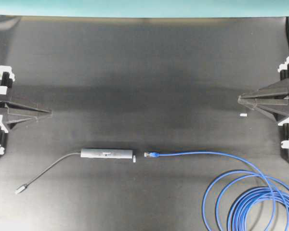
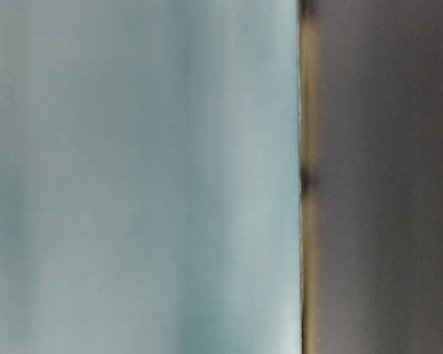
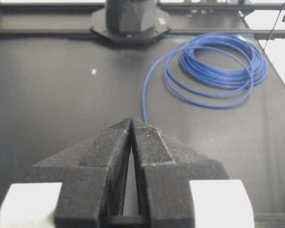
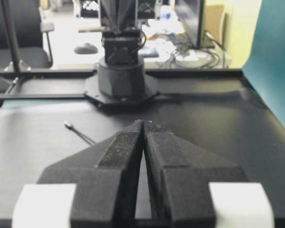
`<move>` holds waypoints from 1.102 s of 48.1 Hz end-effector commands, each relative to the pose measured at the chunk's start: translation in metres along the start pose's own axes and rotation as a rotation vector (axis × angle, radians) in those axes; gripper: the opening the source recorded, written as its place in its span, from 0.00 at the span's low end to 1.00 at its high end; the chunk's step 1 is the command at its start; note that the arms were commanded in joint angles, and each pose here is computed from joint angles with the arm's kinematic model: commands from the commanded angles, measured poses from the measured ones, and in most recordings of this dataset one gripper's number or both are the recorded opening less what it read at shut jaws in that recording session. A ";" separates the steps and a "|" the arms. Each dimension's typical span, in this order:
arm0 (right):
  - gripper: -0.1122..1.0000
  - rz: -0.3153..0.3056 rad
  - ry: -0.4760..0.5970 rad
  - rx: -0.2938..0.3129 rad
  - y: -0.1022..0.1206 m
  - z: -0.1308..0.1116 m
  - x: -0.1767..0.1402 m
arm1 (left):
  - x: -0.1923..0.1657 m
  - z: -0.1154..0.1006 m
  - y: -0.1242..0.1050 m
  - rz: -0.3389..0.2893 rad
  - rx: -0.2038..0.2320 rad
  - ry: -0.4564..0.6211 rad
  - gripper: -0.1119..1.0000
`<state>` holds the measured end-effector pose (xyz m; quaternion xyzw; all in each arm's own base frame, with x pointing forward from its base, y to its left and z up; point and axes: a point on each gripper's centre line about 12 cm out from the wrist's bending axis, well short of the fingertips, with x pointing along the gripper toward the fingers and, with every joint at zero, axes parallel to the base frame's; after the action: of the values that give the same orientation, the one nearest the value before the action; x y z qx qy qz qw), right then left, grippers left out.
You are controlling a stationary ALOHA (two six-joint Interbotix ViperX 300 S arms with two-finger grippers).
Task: Insert the LAN cable into the hub.
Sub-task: 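Move the left gripper over the grey hub, right over the cable plug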
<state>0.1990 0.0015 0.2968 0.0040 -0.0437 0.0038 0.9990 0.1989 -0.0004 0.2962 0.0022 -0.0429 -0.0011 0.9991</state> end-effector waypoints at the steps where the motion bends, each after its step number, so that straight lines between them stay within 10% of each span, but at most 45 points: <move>1: 0.13 -0.017 0.009 0.012 -0.003 0.002 0.005 | 0.008 0.003 -0.003 -0.020 0.024 0.015 0.15; 15: 0.10 -0.001 0.426 0.100 0.005 -0.038 0.033 | 0.024 -0.012 -0.014 -0.070 0.019 0.146 0.10; 39: 0.12 0.020 0.750 0.097 0.020 -0.105 0.095 | 0.041 -0.036 -0.017 -0.078 0.020 0.252 0.11; 45: 0.36 0.036 0.802 0.086 0.027 -0.121 0.103 | 0.045 -0.042 -0.018 -0.080 0.020 0.280 0.20; 53: 0.78 0.058 0.856 0.075 0.036 -0.139 0.108 | 0.052 -0.058 -0.023 -0.089 -0.020 0.332 0.58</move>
<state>0.3127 0.0310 0.1700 0.0411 0.3745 0.0239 0.9260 0.2483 -0.0201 0.2398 0.0016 0.1271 -0.0419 0.9910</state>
